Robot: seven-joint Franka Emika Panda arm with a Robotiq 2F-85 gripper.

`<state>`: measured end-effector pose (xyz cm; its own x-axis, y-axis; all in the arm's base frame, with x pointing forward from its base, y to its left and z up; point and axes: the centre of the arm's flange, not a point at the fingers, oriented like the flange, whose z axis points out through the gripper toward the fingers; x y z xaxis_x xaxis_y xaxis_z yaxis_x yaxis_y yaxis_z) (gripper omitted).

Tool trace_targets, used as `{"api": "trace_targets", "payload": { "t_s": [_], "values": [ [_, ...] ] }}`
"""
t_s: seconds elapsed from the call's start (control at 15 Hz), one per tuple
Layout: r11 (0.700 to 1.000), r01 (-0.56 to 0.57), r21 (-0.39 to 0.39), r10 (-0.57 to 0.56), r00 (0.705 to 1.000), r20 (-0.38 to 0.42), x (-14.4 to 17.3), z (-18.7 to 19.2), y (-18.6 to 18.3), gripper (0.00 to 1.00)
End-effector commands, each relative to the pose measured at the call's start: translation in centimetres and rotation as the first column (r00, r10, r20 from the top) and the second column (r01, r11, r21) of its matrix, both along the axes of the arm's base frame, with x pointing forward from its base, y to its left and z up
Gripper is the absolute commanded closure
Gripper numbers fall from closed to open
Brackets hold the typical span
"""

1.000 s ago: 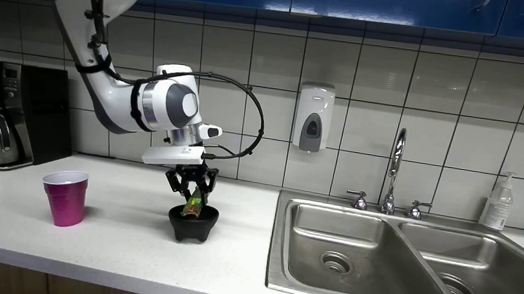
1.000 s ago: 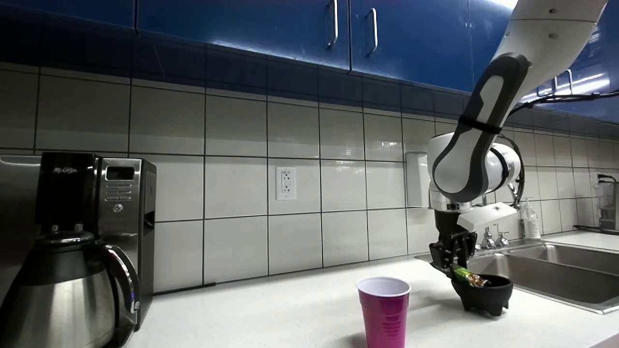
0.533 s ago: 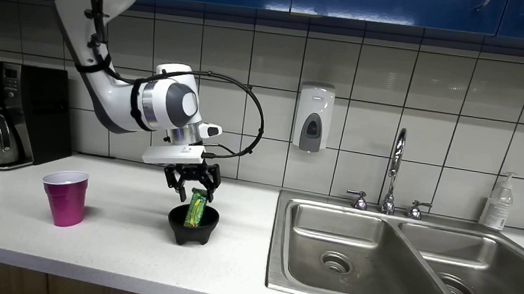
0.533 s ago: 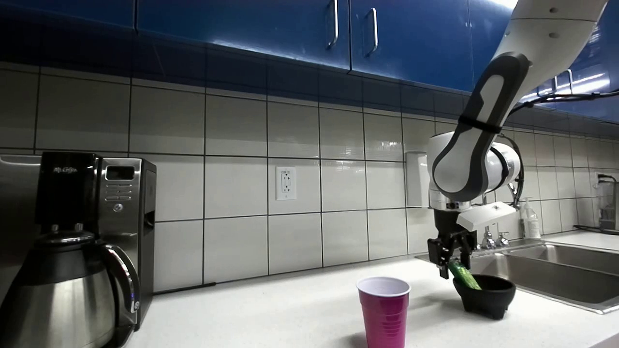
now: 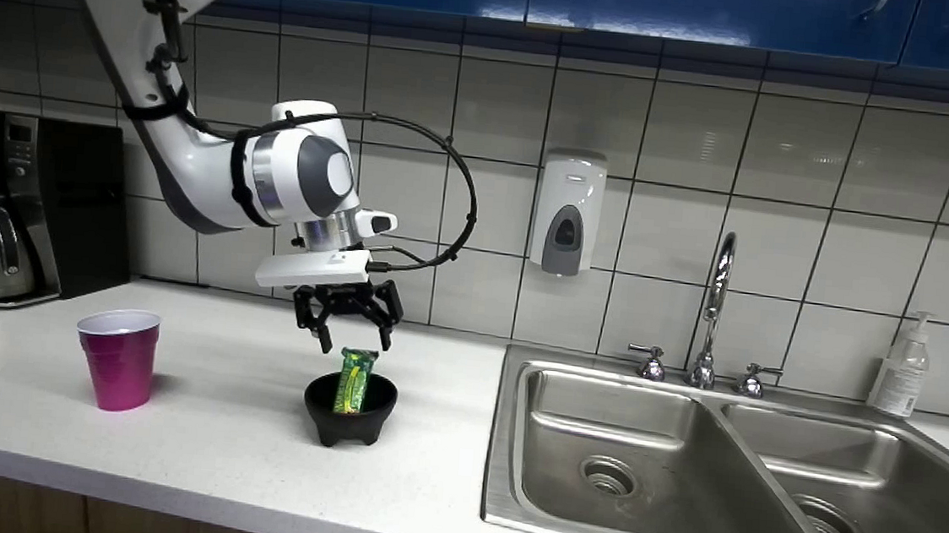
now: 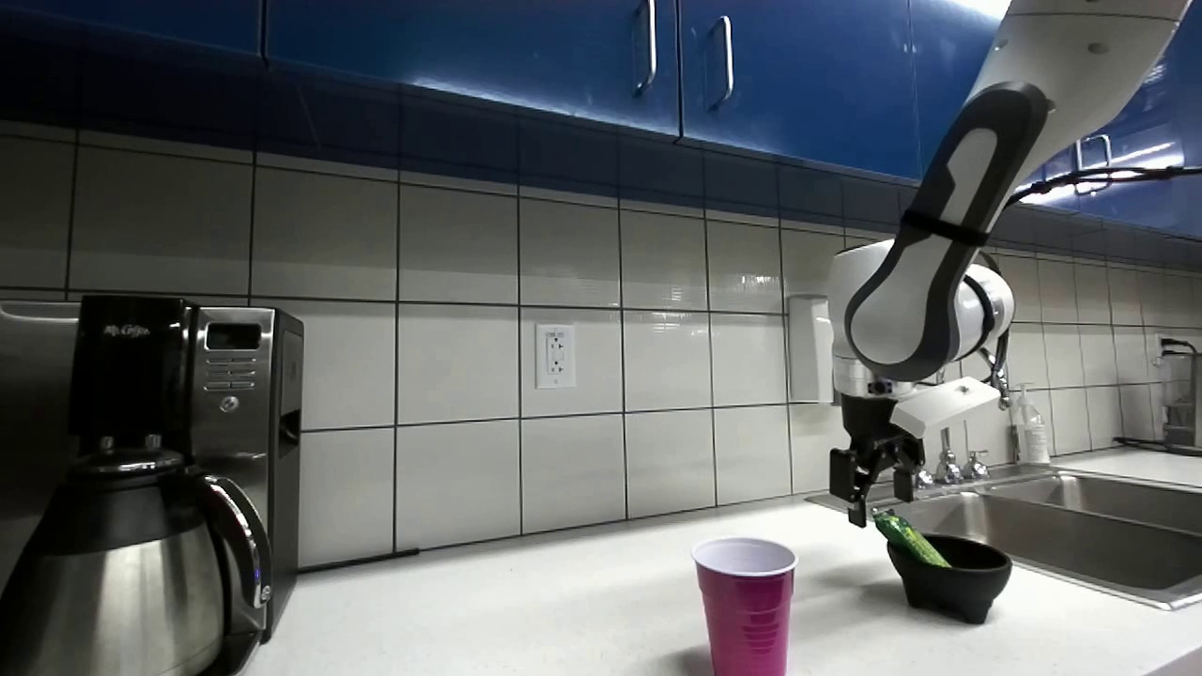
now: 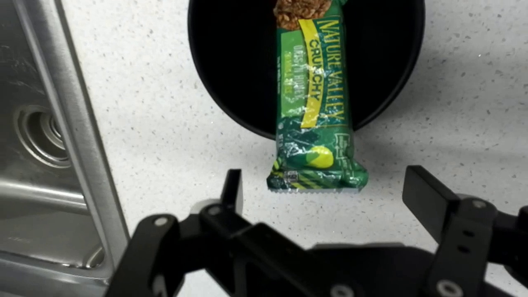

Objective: Put the chocolate bar inside the black bowl

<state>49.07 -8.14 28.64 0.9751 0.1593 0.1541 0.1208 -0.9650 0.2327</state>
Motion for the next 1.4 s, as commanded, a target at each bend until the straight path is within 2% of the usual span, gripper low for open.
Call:
{"api": "trace_targets", "payload": {
  "t_s": [0.0, 0.33, 0.67, 1.07, 1.33],
  "values": [
    [1.0, -0.01, -0.018, 0.011, 0.999, 0.032, -2.3, 3.0, 1.0, 0.0],
    [1.0, -0.015, 0.003, 0.015, 0.999, 0.039, -4.7, 4.9, 2.0, 0.0],
    [0.999, -0.002, 0.041, 0.003, 1.0, -0.021, -8.2, 5.2, 3.6, 0.0],
    [0.998, -0.009, 0.054, 0.012, 0.999, -0.051, -12.0, 4.7, 6.2, 0.0],
    [0.998, -0.013, 0.054, 0.016, 0.997, -0.072, -12.5, 4.4, 7.0, 0.0]
  ]
}}
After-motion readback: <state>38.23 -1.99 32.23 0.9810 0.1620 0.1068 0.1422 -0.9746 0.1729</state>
